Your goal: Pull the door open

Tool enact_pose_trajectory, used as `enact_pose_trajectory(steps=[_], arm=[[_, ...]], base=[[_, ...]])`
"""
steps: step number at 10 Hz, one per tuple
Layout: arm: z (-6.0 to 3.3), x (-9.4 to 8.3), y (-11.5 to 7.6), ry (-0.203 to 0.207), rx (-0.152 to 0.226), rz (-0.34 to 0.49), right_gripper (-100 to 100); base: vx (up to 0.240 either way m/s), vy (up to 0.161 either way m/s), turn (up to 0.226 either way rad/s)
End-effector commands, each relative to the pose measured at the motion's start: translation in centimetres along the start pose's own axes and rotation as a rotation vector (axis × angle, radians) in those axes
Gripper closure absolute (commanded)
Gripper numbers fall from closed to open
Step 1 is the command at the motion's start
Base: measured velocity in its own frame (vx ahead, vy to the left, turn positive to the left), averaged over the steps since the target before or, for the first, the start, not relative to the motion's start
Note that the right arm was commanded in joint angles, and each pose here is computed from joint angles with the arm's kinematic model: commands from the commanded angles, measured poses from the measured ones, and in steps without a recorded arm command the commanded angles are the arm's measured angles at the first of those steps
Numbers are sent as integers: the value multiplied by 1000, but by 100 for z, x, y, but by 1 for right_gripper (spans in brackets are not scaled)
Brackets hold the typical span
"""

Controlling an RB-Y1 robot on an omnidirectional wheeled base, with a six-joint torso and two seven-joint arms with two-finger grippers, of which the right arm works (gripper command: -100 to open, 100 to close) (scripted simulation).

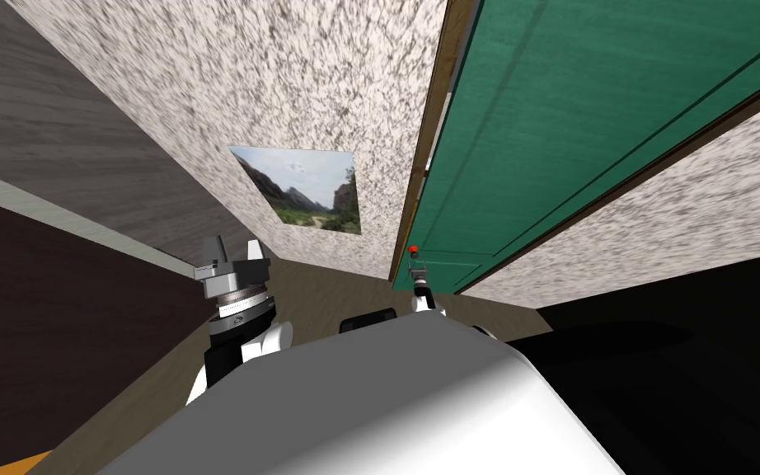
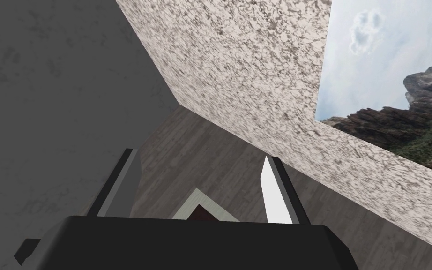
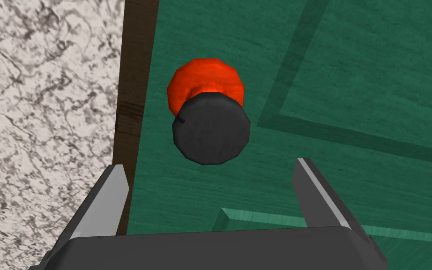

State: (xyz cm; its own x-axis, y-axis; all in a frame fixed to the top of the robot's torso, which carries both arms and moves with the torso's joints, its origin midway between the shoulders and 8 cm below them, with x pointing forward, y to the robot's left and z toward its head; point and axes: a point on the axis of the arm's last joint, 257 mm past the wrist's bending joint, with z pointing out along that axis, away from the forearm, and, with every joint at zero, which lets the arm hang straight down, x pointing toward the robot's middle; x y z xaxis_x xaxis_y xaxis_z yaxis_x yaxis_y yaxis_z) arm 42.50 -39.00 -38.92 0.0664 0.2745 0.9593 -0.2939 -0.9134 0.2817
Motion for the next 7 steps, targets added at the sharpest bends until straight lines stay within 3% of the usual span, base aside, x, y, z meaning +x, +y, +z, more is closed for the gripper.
enact_pose_trajectory(steps=[1, 5, 7], arm=[[8, 1, -22, -3, 0, 46, -100], [27, 20, -139, -15, -1, 222, -100], [32, 25, -173, -19, -2, 268, -100]], base=[[-50, -11, 8], [-69, -8, 13], [-54, -15, 9]])
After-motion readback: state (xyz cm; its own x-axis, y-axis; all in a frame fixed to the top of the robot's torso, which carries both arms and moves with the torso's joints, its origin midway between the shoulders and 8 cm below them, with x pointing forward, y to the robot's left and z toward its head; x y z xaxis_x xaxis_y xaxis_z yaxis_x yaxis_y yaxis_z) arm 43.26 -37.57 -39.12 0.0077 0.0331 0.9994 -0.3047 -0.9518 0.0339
